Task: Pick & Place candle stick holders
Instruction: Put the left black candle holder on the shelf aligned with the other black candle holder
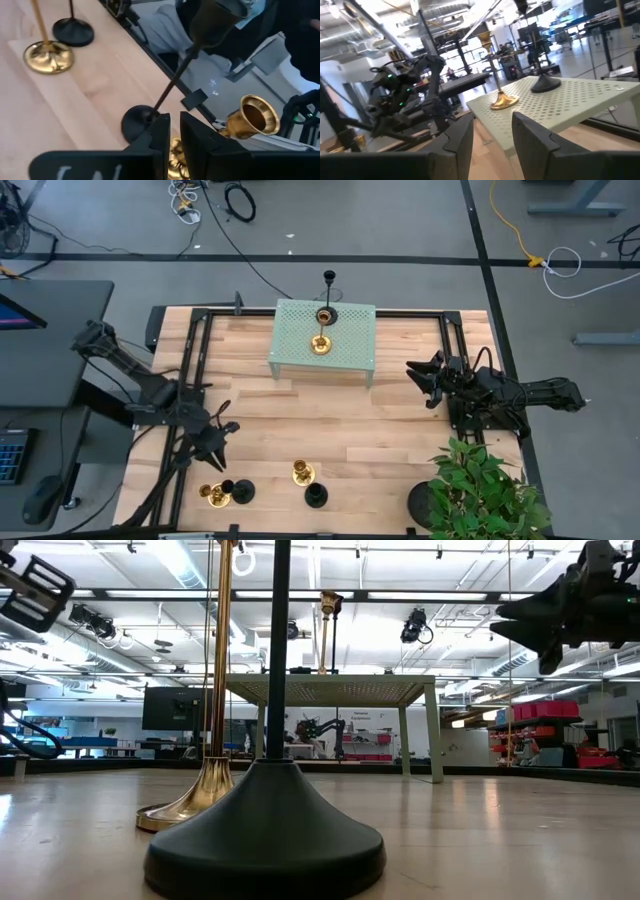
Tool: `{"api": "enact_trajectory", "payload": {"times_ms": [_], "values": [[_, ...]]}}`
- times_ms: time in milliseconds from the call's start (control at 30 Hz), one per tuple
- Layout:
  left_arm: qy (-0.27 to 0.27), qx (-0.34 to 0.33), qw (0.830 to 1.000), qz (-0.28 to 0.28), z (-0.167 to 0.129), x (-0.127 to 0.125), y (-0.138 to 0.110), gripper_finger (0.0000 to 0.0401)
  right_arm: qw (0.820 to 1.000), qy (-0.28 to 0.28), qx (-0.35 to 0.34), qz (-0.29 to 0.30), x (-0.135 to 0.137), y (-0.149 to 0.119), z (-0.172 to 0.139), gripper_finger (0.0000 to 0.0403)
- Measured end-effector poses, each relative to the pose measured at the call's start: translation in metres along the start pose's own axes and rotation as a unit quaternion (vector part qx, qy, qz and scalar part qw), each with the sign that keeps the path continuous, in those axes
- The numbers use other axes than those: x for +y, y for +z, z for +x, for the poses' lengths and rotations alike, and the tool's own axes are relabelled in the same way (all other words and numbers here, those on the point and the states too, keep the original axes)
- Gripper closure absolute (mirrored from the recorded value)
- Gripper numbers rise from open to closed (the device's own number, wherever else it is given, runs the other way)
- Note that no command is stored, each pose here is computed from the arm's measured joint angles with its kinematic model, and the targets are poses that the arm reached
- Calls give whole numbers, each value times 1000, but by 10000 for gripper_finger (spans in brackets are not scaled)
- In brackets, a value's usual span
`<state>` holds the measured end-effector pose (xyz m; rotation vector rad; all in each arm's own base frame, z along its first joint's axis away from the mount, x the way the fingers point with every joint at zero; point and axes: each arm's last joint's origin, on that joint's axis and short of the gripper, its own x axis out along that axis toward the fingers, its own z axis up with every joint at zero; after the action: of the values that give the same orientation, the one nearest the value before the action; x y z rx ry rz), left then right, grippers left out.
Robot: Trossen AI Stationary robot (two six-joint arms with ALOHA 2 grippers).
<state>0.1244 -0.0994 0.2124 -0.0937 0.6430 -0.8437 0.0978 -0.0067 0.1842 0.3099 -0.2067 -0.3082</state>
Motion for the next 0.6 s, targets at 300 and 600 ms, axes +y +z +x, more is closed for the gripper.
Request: {"api": "enact_trajectory", "payload": {"times_ms": [300, 600], "values": [[15, -53, 998, 28, 7, -5, 1, 353, 1000, -6, -2, 0, 0, 0, 0, 266], [24, -44, 999, 12, 16, -8, -1, 306, 1000, -6, -2, 0, 0, 0, 0, 266]]}}
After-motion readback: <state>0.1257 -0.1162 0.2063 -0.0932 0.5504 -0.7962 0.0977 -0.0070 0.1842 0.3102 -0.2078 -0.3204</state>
